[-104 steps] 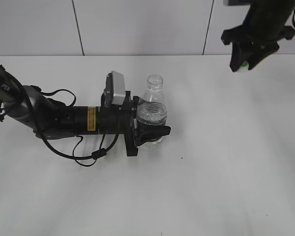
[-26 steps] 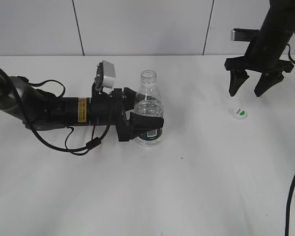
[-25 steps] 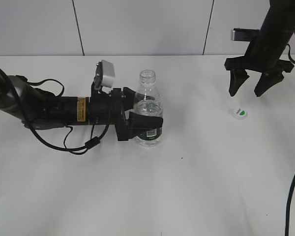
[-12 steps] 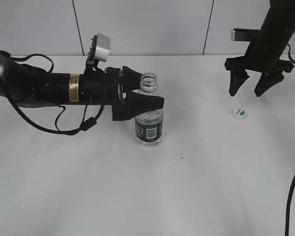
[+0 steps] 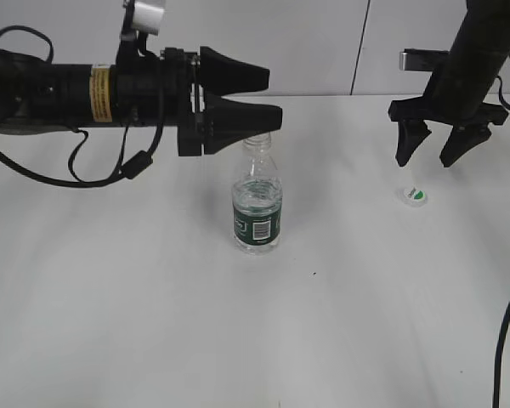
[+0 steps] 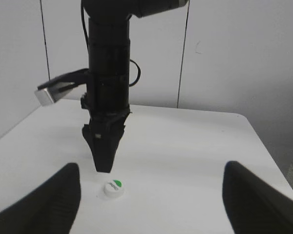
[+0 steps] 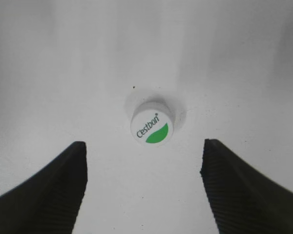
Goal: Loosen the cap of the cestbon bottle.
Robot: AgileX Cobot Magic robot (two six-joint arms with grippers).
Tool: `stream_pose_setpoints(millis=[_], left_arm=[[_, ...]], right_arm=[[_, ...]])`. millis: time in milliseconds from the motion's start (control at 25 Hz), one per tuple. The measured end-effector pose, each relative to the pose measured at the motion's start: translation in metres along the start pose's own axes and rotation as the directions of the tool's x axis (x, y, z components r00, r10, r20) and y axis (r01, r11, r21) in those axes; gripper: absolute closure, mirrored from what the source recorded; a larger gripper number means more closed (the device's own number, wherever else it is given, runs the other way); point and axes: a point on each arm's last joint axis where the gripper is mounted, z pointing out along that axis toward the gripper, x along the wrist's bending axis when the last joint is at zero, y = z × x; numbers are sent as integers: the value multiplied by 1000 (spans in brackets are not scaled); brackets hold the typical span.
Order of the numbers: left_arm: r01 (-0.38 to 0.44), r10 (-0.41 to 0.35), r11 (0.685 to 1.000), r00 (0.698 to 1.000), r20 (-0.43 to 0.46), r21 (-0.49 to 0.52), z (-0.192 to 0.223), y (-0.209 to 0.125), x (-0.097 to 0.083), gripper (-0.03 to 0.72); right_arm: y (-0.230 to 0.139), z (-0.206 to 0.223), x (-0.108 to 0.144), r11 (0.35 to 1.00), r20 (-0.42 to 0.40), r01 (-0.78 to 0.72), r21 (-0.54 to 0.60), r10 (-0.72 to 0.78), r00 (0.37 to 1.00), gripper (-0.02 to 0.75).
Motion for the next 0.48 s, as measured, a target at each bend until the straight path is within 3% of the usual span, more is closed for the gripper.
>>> stream_pose_setpoints(millis=[320, 480], left_arm=[[-116, 114, 993, 992, -59, -18, -31, 42, -1, 183], [-200, 227, 966, 959, -170, 163, -54, 50, 6, 188]], right_arm=[[0, 0, 1, 1000, -6, -2, 0, 2, 1000, 183], [1, -1, 5, 1000, -51, -19, -8, 18, 999, 183]])
